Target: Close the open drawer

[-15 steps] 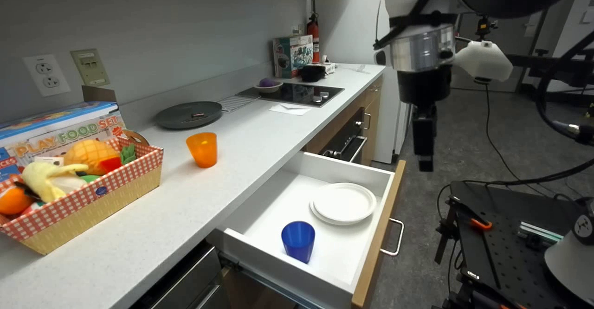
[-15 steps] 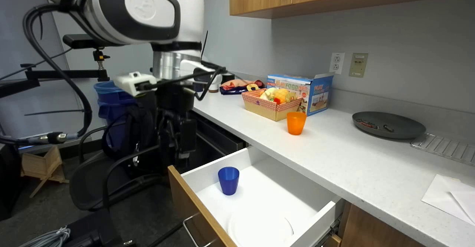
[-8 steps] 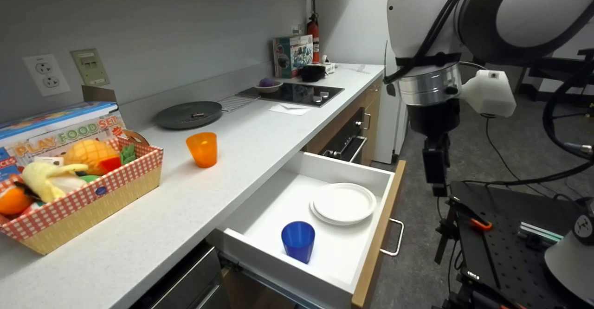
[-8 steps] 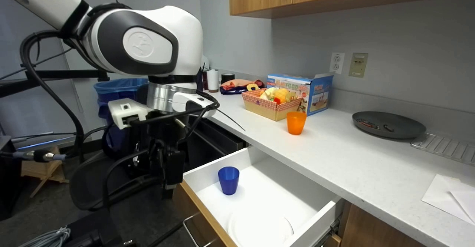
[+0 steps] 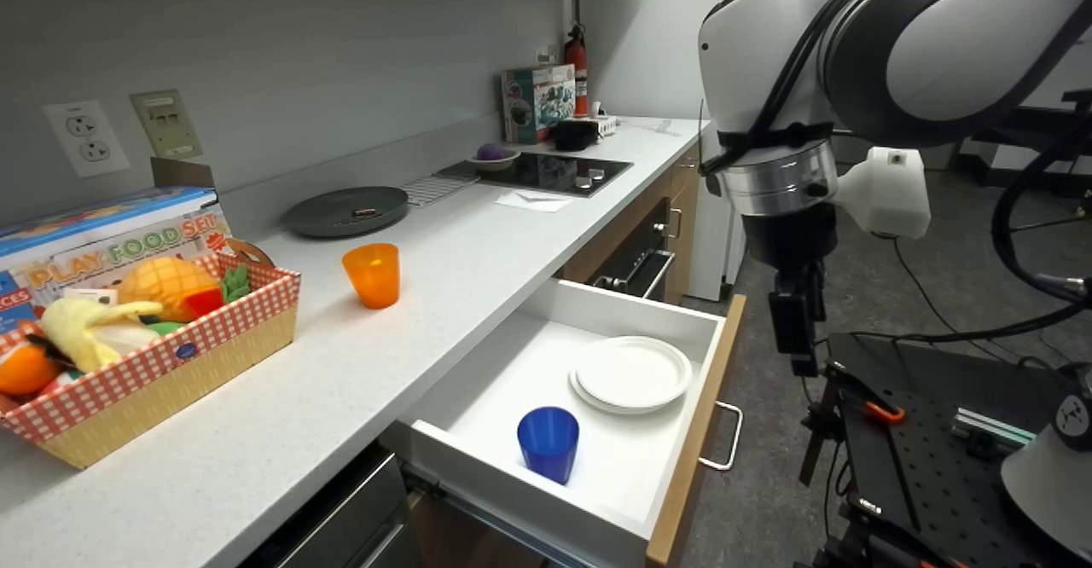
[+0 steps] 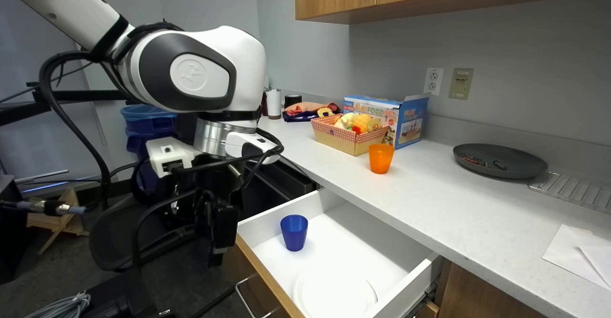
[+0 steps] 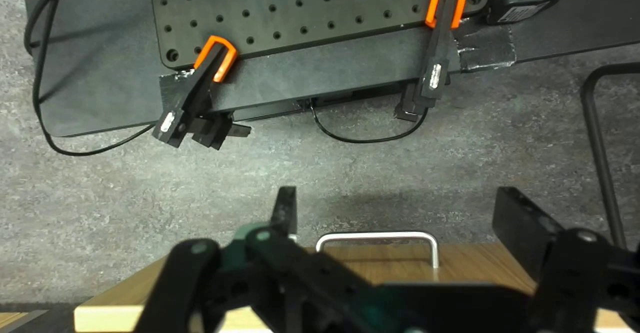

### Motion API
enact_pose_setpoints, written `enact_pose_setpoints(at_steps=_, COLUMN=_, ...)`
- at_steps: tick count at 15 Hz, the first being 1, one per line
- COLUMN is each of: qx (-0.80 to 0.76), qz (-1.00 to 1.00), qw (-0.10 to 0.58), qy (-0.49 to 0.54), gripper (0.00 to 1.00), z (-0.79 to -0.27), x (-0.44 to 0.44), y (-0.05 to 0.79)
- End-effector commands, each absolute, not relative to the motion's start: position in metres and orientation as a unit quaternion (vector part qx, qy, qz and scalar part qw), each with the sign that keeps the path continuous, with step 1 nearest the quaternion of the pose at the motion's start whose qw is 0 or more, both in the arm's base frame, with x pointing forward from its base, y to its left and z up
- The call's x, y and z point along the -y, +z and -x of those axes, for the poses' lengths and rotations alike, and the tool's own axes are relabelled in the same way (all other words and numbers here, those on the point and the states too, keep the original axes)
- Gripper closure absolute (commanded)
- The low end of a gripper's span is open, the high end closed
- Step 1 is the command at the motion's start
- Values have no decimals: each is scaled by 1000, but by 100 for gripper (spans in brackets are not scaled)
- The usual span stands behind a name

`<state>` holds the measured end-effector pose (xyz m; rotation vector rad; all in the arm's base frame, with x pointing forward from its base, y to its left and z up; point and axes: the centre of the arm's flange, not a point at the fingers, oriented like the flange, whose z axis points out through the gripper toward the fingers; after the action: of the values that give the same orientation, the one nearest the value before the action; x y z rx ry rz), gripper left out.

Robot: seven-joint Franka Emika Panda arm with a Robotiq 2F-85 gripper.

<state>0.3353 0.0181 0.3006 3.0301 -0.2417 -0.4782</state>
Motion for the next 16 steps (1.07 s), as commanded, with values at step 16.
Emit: enact_pose_setpoints(at_steps=16, qx=32, qz=-985, qw=15, qy=-168, gripper=0, z=-381, x=-72, y=232)
